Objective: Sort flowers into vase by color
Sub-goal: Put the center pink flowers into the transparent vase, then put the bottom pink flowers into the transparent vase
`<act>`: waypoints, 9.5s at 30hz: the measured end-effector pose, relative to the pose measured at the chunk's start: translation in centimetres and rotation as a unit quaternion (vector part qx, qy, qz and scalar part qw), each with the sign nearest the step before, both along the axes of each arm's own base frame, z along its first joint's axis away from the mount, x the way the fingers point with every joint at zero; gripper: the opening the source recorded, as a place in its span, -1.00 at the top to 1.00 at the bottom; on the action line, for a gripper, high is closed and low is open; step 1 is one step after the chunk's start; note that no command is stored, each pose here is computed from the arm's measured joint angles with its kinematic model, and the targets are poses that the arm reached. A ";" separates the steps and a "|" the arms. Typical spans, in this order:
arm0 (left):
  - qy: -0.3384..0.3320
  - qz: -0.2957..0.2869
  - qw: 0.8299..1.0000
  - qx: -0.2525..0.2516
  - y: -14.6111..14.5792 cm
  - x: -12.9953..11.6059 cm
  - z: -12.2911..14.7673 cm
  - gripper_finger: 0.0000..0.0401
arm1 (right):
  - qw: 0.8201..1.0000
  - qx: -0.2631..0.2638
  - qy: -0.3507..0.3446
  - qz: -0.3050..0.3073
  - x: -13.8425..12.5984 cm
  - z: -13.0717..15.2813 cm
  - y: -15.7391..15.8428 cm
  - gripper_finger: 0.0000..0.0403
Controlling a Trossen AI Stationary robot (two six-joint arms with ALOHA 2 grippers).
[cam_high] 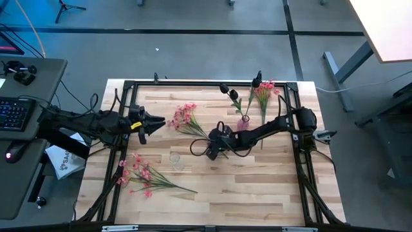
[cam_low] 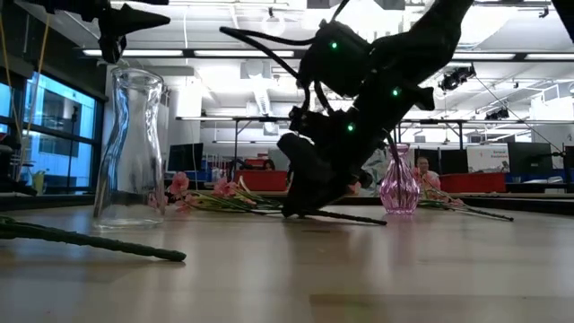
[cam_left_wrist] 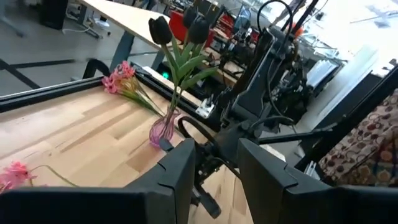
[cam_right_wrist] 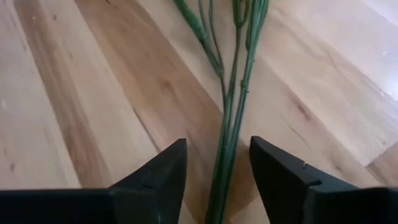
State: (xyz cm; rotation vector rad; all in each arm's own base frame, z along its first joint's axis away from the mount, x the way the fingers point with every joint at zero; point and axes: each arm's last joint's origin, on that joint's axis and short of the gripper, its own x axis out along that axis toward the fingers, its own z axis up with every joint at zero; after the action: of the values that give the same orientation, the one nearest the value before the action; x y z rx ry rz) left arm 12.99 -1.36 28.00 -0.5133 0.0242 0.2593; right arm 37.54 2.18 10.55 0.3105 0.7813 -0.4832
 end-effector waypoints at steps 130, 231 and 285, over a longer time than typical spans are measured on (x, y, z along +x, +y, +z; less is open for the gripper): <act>0.317 -0.168 0.930 0.074 -6.4 4.3 3.6 0.20 | 0.929 -0.140 -0.317 0.132 -5.9 28.2 0.4 -0.27; 0.187 -0.263 0.945 0.053 -6.1 -4.5 10.4 0.02 | 0.968 0.041 0.113 0.222 8.2 7.6 23.0 0.97; -0.213 -0.033 0.938 0.273 -10.5 3.4 18.5 0.02 | 0.815 -0.212 -0.491 0.225 4.0 36.0 10.4 1.00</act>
State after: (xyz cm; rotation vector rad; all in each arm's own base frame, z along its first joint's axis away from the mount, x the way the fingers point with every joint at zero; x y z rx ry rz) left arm 16.34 -11.87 46.50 -0.0057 -0.4432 0.0751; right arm 41.55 12.61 46.53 -0.0730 -0.2886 0.0076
